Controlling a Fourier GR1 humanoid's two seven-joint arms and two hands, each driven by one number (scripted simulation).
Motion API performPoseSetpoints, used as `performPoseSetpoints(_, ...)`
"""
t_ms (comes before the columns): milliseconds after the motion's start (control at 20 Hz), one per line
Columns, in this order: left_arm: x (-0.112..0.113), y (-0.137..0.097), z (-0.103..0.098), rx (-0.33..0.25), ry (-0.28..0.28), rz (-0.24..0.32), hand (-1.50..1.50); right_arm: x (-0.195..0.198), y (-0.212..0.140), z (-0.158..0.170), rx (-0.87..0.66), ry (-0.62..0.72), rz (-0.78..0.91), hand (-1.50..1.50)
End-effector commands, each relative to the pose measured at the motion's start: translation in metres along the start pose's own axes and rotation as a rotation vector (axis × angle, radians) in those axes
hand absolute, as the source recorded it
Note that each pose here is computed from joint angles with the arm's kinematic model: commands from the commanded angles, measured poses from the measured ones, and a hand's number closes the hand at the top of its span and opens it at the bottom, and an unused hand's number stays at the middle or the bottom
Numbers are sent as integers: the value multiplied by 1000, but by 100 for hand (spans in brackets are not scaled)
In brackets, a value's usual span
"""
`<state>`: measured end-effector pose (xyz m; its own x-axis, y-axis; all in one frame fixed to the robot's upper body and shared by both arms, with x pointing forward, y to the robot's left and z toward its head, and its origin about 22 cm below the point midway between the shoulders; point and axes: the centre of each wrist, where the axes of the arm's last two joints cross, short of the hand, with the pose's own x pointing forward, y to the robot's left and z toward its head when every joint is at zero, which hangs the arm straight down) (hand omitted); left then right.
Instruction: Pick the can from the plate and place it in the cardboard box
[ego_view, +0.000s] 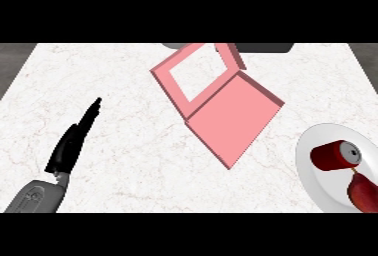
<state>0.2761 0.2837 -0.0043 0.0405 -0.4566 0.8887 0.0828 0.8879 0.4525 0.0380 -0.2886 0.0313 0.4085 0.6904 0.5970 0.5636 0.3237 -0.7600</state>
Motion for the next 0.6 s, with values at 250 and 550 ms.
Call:
performPoseSetpoints(250,-4,-1,-3,17,9,7,0,29,47,-51,117,28,-3,-150)
performPoseSetpoints(550,-12,6,1,15,10,2,0,14,63,-50,26,18,47,-150)
